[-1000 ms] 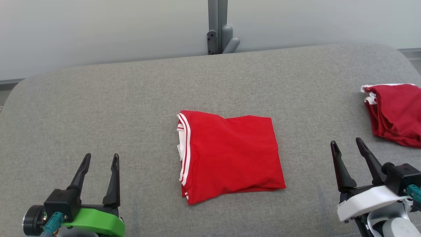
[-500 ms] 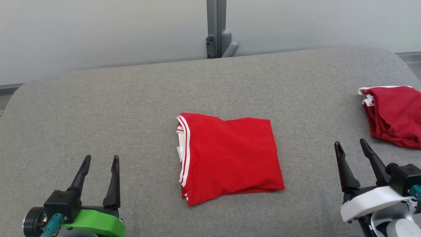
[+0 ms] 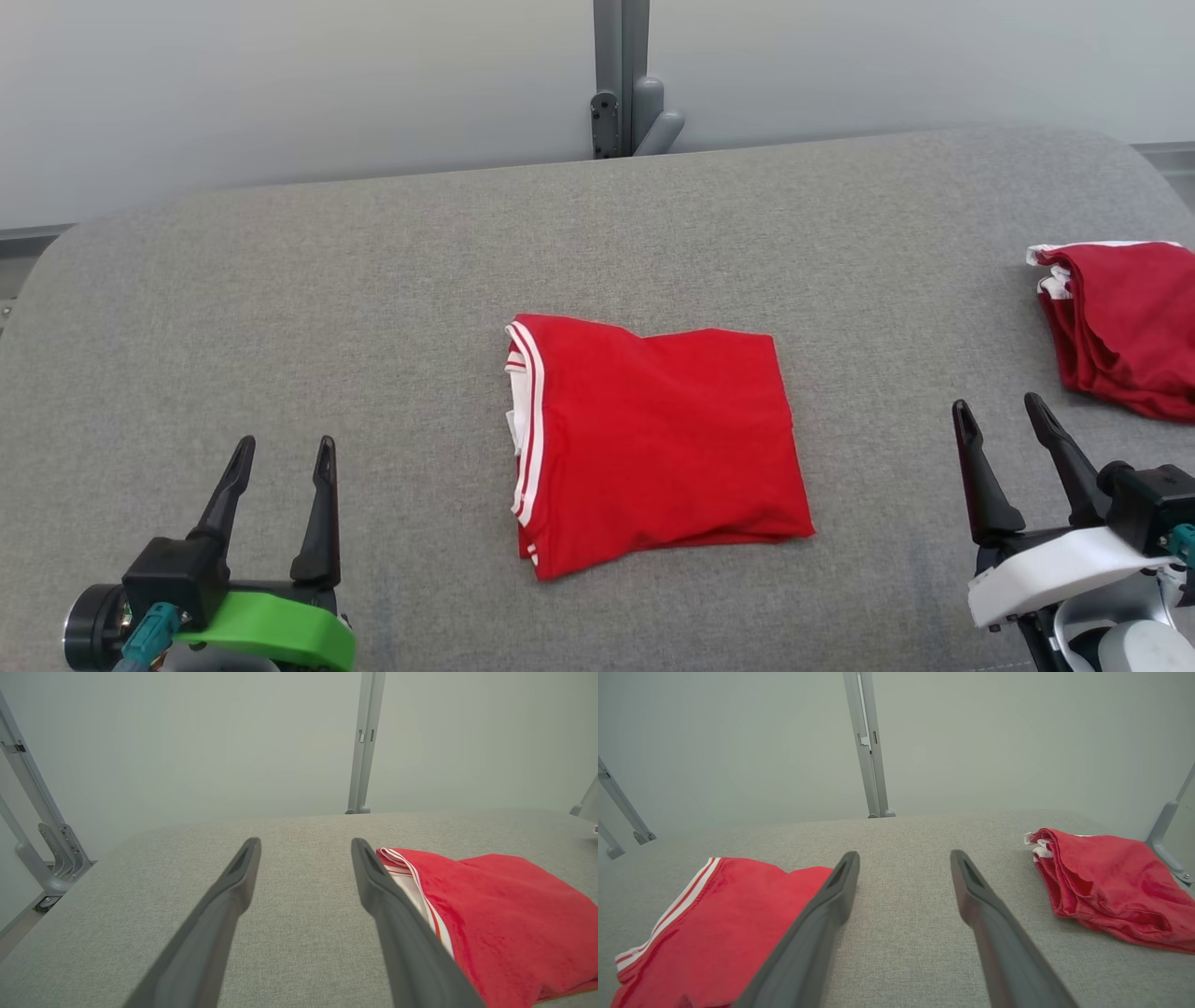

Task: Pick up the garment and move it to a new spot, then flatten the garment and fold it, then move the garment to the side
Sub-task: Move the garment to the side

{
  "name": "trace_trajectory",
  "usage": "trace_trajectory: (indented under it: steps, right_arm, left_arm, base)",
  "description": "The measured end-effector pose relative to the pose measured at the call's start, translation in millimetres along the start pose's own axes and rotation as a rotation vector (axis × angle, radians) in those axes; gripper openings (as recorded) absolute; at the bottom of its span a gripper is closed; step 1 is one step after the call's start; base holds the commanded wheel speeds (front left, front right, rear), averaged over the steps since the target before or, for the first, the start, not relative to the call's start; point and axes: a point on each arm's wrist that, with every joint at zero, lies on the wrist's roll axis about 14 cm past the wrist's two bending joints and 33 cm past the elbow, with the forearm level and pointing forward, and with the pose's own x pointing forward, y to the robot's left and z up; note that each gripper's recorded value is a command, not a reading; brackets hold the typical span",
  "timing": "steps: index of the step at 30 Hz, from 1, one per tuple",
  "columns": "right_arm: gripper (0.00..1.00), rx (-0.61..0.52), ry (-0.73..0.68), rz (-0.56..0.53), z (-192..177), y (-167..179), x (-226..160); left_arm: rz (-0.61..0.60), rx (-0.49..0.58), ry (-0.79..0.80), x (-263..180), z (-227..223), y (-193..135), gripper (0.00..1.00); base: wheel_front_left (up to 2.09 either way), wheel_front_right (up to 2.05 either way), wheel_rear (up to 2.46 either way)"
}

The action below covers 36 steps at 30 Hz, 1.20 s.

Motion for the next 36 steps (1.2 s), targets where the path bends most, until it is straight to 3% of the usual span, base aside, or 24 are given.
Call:
trace_trajectory:
  steps: [9,18,27,28,30,36]
  right_arm:
    - [1.00,-0.001,0.043,0.070,-12,17,25]
    - [1.00,0.048,0.274,0.238,-91,71,50]
    - [1.00,0.102,0.491,0.267,-157,90,66]
    - [0.47,0.104,0.498,0.275,-160,93,68]
    - [0.00,0.108,0.510,0.290,-163,97,70]
    - [0.00,0.077,0.495,0.312,-158,92,71]
  left_arm:
    - [0.015,0.000,-0.066,14,17,6,1.00]
    - [0.074,-0.008,-0.107,27,22,24,1.00]
    - [0.139,0.003,-0.070,27,5,48,1.00]
    - [0.142,0.005,-0.067,27,4,49,1.00]
    - [0.147,0.006,-0.061,28,2,51,1.00]
    - [0.124,0.014,-0.063,35,0,46,1.00]
  base:
    - [0.00,0.00,0.00]
    - [0.00,0.00,0.00]
    - [0.00,0.00,0.00]
    - [0.00,0.00,0.00]
    - [0.00,0.00,0.00]
    - [0.00,0.00,0.00]
